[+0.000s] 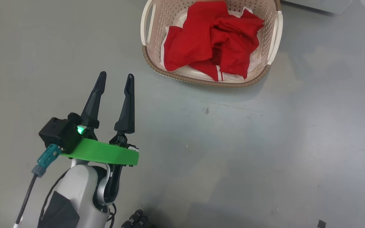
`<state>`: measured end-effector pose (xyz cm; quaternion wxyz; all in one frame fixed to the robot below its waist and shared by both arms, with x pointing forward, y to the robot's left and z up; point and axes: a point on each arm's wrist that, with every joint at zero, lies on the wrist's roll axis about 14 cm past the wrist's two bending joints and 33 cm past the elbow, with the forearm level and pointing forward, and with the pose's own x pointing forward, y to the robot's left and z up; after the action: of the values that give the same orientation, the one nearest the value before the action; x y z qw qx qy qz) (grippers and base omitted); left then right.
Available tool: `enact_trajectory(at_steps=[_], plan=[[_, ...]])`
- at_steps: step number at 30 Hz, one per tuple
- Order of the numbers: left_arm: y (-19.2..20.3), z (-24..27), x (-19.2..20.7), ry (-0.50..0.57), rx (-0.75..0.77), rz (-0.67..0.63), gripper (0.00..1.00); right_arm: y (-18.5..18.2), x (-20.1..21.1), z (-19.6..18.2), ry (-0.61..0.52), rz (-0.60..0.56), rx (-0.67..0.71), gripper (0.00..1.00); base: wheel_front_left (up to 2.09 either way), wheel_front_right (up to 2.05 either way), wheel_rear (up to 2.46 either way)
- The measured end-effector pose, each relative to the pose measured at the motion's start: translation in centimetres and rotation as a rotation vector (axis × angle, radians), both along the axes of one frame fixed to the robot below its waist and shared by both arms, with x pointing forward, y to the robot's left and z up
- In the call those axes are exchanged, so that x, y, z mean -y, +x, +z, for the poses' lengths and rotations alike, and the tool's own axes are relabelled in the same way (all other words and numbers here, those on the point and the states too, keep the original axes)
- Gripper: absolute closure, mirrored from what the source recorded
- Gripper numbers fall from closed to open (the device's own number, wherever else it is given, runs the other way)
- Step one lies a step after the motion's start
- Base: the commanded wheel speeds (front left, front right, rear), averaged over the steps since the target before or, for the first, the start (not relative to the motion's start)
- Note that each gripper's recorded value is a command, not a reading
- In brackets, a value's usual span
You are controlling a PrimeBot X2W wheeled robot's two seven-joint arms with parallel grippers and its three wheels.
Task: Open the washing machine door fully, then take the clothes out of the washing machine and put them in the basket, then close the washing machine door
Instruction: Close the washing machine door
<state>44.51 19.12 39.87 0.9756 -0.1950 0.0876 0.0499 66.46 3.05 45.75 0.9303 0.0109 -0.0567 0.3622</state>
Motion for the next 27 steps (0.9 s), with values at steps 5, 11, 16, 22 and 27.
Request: enact_trajectory(at_steps=[5,11,16,22,27], plan=[[-0.1,0.9,-0.3,0.003,0.018,0.009,0.00,-0.7,0.4,-0.2,-0.029,-0.010,-0.008,1.00,0.00,0.00,0.00],[-0.5,1.9,-0.1,0.015,0.034,0.002,0.00,-3.0,1.4,-1.8,-0.076,-0.021,-0.064,1.00,0.00,0.00,0.00],[-0.7,3.4,-0.2,0.021,0.071,-0.003,0.00,-5.8,1.4,-2.1,-0.099,-0.003,-0.102,1.00,0.00,0.00,0.00],[-1.0,5.5,-0.4,0.026,0.125,0.002,0.00,-7.5,3.4,-0.3,-0.082,-0.065,-0.107,1.00,0.00,0.00,0.00],[-1.9,6.2,0.1,0.034,0.138,-0.017,0.00,-9.1,4.6,2.8,0.000,-0.120,-0.095,1.00,0.00,0.00,0.00]])
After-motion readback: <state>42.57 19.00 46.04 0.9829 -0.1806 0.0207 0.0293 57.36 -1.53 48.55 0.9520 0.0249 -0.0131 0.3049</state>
